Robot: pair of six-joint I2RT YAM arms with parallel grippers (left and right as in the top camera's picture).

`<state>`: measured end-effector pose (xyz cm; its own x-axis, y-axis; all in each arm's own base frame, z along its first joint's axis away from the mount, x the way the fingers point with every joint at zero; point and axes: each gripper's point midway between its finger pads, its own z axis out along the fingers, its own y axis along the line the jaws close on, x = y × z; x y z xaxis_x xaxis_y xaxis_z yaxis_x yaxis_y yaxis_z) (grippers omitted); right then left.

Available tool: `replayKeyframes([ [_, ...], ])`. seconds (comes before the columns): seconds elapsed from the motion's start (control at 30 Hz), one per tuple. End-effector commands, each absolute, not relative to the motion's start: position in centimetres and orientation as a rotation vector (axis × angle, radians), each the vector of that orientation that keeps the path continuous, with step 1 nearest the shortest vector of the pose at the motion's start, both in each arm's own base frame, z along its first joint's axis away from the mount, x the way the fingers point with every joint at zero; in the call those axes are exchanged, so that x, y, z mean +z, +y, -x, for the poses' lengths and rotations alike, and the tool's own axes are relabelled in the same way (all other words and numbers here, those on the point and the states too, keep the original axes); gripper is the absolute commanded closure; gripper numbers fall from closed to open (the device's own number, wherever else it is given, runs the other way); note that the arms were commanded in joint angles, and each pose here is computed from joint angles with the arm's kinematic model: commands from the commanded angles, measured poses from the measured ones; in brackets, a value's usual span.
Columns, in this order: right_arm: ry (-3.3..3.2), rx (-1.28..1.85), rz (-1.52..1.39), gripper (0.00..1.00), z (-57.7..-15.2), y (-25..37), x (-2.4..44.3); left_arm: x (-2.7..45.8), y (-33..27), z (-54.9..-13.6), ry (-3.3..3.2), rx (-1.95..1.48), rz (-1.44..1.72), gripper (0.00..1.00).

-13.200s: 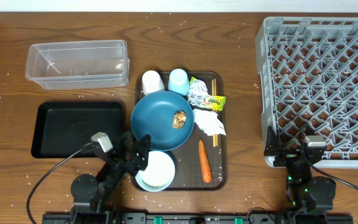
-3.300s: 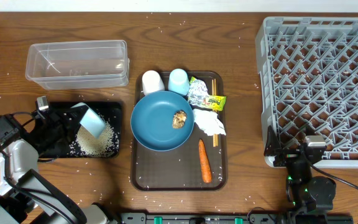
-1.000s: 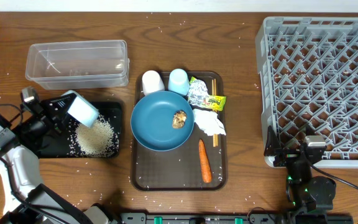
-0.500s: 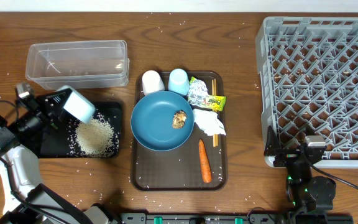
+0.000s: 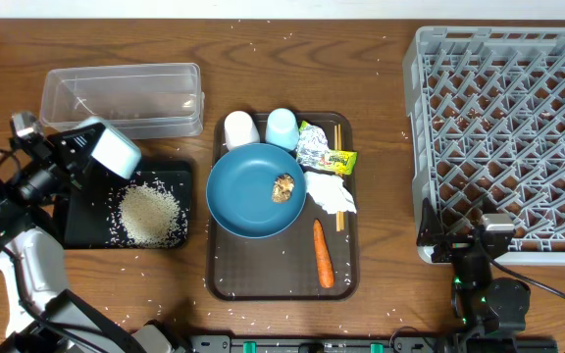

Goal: Sort waste into correct bins and load items into the dishwasher rack

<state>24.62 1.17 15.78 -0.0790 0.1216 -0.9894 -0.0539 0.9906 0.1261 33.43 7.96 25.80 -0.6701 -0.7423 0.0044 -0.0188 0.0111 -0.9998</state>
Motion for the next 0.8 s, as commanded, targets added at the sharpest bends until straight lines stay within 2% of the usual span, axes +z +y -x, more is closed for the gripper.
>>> replayKeyframes([
  [0.0, 1.644, 0.147, -0.042, 0.01, -24.6, 1.3, 15.7, 26.5, 7.2, -33.3, 1.750, -1.822, 0.880, 0.94],
  [0.07, 1.644, 0.147, -0.042, 0.01, -24.6, 1.3, 15.7, 27.4, 7.7, -33.8, 1.747, -1.671, 0.693, 0.94],
  [0.17, 1.644, 0.147, -0.042, 0.01, -24.6, 1.3, 15.7, 27.4, 6.8, -33.4, 1.759, -1.829, 0.840, 0.94],
  [0.4, 1.644, 0.147, -0.042, 0.01, -24.6, 1.3, 15.7, 30.3, 4.6, -33.0, 1.791, -1.721, 0.571, 0.94],
  [0.63, 1.644, 0.147, -0.042, 0.01, -24.6, 1.3, 15.7, 35.6, -0.2, -29.8, 1.792, -1.605, 0.247, 0.94],
  [0.77, 1.644, 0.147, -0.042, 0.01, -24.6, 1.3, 15.7, 37.3, -0.8, -28.7, 1.749, -1.475, 0.095, 0.94],
])
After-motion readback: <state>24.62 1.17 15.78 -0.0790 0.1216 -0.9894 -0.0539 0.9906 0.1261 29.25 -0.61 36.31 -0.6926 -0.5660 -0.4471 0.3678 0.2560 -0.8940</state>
